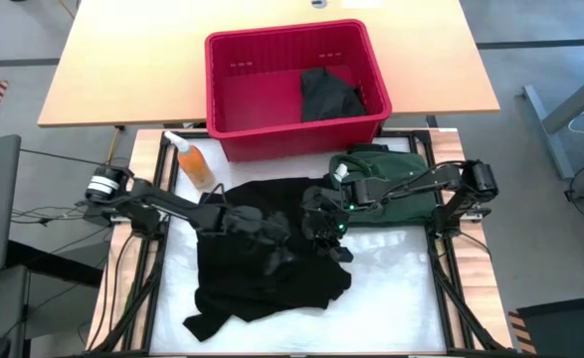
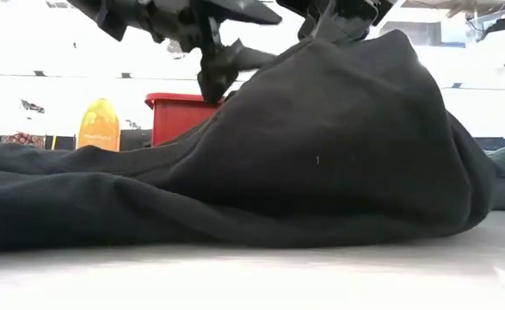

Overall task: Fold laundry
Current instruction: Fold the black shirt

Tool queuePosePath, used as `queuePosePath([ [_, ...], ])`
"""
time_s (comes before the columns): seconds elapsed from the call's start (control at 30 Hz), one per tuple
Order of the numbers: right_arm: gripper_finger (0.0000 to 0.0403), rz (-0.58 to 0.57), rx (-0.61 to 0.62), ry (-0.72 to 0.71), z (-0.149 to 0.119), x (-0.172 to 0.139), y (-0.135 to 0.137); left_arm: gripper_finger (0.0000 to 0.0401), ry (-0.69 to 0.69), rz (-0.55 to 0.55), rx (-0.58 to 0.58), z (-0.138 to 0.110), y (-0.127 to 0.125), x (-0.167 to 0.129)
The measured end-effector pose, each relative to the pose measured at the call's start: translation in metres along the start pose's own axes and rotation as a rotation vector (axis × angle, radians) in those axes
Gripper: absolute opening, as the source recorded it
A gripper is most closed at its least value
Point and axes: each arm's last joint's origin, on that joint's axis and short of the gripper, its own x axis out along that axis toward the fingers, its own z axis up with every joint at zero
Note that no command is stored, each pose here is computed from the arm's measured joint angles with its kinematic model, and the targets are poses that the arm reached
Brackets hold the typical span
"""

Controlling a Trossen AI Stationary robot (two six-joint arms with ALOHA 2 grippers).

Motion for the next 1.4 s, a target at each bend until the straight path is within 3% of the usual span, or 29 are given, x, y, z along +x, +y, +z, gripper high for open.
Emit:
queuePosePath([
  [0.93, 0.0023, -0.102, -0.038, -0.072, 0.008, -0.003, -0.007, 0.0189, 0.048, -0.057, -0.081, -0.007, 0.002, 0.006],
  [1.07, 0.0023, -0.117, -0.024, -0.075, 0.008, -0.004, -0.008, 0.0147, 0.054, -0.055, -0.083, -0.008, 0.002, 0.006],
  [1.27, 0.0029, -0.118, -0.021, -0.079, 0.008, -0.005, -0.009, 0.0022, 0.073, -0.089, -0.084, -0.006, 0.005, 0.006],
  [1.4, 0.0056, -0.118, 0.012, -0.09, 0.009, -0.006, -0.01, 0.0003, 0.062, -0.132, -0.094, -0.002, 0.004, 0.004],
])
